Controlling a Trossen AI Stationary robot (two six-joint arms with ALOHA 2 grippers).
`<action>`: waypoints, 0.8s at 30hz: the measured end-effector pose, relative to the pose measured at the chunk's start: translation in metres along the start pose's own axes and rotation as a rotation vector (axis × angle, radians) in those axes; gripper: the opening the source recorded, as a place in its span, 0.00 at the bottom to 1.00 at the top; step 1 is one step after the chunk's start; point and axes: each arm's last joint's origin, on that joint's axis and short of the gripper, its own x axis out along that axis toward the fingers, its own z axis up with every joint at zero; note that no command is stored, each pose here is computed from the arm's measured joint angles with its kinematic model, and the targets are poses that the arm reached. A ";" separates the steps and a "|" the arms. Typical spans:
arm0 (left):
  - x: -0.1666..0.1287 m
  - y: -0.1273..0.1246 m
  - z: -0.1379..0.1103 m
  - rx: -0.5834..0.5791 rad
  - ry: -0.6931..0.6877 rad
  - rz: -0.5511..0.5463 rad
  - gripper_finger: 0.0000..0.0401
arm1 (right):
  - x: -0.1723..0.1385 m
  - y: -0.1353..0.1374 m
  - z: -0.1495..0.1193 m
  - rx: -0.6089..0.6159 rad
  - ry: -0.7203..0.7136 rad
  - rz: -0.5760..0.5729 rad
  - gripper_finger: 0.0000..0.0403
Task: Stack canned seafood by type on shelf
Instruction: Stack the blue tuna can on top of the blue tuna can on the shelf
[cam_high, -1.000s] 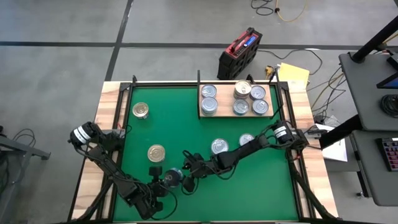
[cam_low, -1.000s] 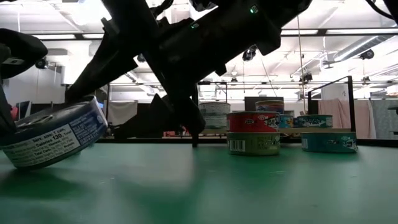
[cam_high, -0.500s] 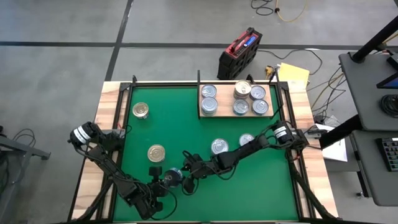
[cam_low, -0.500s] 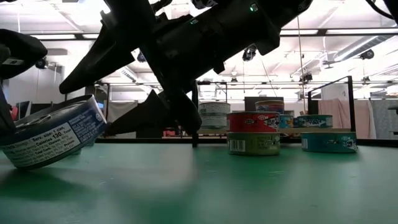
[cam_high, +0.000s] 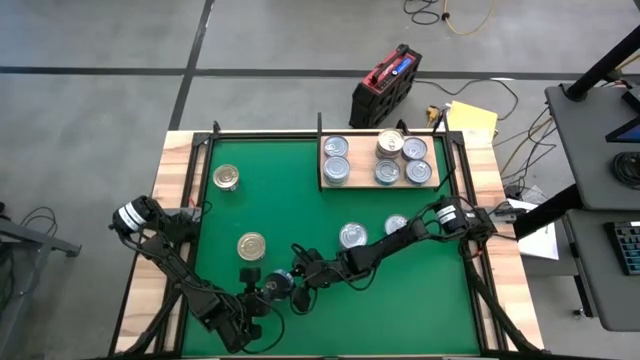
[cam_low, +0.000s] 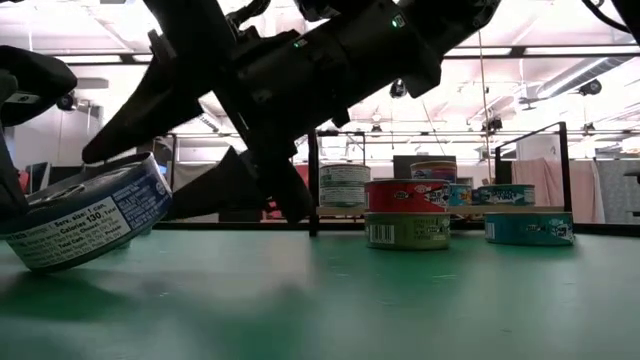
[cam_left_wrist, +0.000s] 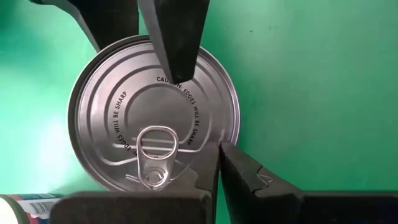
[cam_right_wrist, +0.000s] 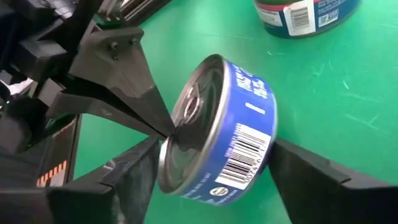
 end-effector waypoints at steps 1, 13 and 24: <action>0.000 0.000 0.000 0.006 -0.001 0.001 0.00 | 0.001 0.000 -0.001 -0.001 -0.001 0.000 0.68; -0.004 -0.003 0.003 0.023 -0.064 0.031 0.00 | 0.001 -0.002 0.000 -0.068 -0.002 -0.008 0.31; -0.028 -0.011 0.020 0.087 -0.178 0.026 0.00 | -0.057 0.015 0.029 -0.196 0.171 -0.136 0.31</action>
